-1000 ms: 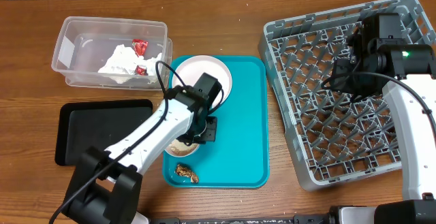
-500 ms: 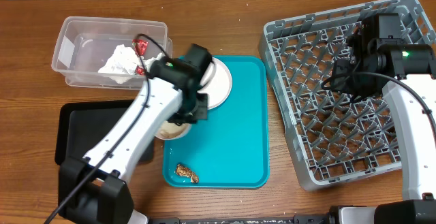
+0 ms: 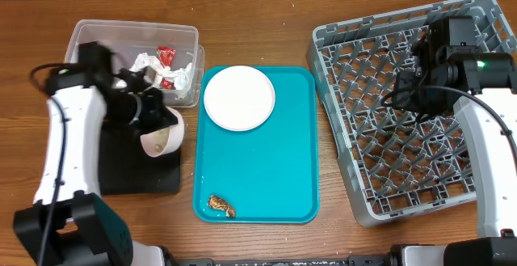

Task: Sort waste into correct bins and load items into the dishwasher
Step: 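Carry the bowl left and tip the rice onto the black tray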

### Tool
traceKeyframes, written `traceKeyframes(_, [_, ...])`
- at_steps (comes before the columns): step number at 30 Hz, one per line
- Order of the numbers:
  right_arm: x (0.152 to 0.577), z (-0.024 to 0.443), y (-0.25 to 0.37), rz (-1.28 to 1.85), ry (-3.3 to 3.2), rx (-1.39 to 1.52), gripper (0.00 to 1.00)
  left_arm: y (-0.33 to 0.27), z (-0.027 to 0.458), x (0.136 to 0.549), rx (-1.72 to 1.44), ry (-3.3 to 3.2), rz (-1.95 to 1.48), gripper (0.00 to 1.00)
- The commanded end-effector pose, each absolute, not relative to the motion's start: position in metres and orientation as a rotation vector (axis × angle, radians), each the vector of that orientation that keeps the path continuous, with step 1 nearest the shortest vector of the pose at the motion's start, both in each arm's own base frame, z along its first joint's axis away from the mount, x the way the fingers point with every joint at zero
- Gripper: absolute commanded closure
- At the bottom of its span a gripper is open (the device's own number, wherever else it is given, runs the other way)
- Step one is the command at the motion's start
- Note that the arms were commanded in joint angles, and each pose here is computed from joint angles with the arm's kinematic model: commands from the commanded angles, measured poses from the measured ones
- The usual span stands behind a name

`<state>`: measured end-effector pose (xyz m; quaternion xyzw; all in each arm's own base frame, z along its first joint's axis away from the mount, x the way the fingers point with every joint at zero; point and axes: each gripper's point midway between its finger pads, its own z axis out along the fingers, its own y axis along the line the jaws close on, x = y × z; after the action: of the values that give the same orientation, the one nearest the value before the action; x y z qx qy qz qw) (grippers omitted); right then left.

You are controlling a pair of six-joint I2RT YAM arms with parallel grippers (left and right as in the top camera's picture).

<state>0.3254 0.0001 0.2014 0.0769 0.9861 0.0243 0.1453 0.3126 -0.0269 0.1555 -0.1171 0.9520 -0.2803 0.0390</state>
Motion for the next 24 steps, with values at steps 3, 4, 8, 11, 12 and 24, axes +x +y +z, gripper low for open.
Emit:
traceKeyframes(3, [0.327, 0.206, -0.003, 0.058, 2.827, 0.234, 0.55, -0.006, 0.170, 0.310, -0.313, 2.588, -1.256, 0.96])
traceKeyframes(4, [0.326, 0.206, -0.003, 0.057, 2.829, 0.234, 0.55, 0.000, 0.167, 0.308, -0.342, 2.553, -1.291, 0.96])
traceKeyframes(8, [0.326, 0.206, -0.003, 0.057, 2.830, 0.234, 0.55, 0.019, 0.158, 0.305, -0.470, 2.394, -1.425, 0.96])
traceKeyframes(11, [0.326, 0.206, -0.003, 0.057, 2.831, 0.234, 0.55, 0.031, 0.153, 0.303, -0.558, 2.283, -1.503, 0.96])
traceKeyframes(12, [0.326, 0.206, -0.003, 0.057, 2.831, 0.235, 0.56, 0.035, 0.151, 0.303, -0.591, 2.253, -1.524, 0.96])
traceKeyframes(24, [0.325, 0.206, -0.003, 0.057, 2.833, 0.234, 0.55, 0.058, 0.148, 0.299, -0.604, 2.105, -1.547, 0.96])
